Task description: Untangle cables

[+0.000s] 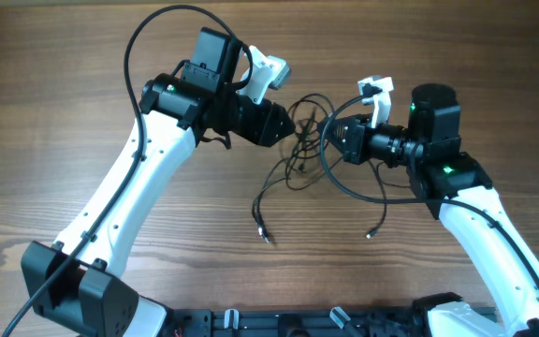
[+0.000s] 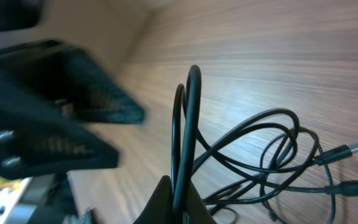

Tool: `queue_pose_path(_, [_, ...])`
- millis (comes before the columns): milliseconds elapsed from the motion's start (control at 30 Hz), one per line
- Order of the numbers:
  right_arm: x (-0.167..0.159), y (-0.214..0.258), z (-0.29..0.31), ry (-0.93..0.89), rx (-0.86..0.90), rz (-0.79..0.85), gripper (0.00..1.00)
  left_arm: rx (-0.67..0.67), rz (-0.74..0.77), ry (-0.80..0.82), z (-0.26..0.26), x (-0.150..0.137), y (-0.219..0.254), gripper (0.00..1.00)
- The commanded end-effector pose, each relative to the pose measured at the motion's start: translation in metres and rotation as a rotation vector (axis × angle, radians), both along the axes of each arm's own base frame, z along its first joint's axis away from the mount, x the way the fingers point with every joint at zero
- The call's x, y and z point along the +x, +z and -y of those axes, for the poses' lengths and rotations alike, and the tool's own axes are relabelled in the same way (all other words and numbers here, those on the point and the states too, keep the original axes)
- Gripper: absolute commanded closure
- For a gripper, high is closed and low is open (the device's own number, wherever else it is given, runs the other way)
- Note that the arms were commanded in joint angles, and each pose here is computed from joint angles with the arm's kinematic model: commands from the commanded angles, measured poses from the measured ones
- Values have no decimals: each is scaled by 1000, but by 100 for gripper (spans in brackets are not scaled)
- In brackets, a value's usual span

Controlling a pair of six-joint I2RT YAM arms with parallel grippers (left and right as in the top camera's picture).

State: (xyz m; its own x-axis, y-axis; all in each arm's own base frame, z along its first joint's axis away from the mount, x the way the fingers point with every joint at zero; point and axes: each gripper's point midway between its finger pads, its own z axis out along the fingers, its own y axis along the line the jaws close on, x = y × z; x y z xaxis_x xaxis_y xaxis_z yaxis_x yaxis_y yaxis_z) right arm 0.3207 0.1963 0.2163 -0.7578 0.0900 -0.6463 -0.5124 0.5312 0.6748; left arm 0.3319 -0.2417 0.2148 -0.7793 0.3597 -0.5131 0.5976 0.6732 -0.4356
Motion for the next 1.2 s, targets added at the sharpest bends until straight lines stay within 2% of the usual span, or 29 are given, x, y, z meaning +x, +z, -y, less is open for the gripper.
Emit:
queue_pose_path(0, [-19,22,-13,144,80,52,96,12,-7,-2,1,4,-9,50])
queue_pose_path(233, [-36,36,-21,258,150,73,96,8,13,-1,2,9,-7,44])
queue_pose_path(267, [-37,37,-21,269,157,72,96,7,16,0,2,9,-7,50])
queue_pose_path(333, [-35,36,-20,256,149,73,96,5,21,0,2,10,-7,89])
queue_pose_path(367, [-28,31,-17,207,121,64,96,10,22,3,1,11,-7,96])
queue_pose_path(400, [-19,21,-13,142,82,43,96,31,34,23,-4,15,-8,96])
queue_pose_path(467, [8,-37,30,-188,-177,-112,96,58,82,92,-25,28,2,96])
queue_pose_path(500, [12,-70,68,-405,-334,-228,92,37,110,131,-36,34,18,96])
queue_pose_path(533, [6,-97,115,-643,-504,-341,58,-54,146,186,-47,39,51,96])
queue_pose_path(567, [4,-100,122,-667,-544,-347,51,-129,180,165,-48,37,72,96])
queue_pose_path(633, [6,-97,116,-638,-520,-332,43,-255,216,139,-47,30,106,96])
queue_pose_path(700, [9,-91,102,-584,-454,-319,43,-303,228,147,-47,28,120,96])
queue_pose_path(767, [8,-77,70,-409,-346,-269,43,-303,232,148,-48,29,121,96])
queue_pose_path(900, [-16,-49,11,-21,-164,-148,43,-329,240,168,-47,34,128,96])
queue_pose_path(1000, [-28,-55,-9,99,-180,-101,43,-386,240,215,-45,42,141,96])
queue_pose_path(1067, [-34,-59,-24,169,-199,-52,34,-470,191,287,-43,49,155,96])
queue_pose_path(1167, [-24,-58,-39,184,-217,38,25,-627,129,283,-33,47,185,96])
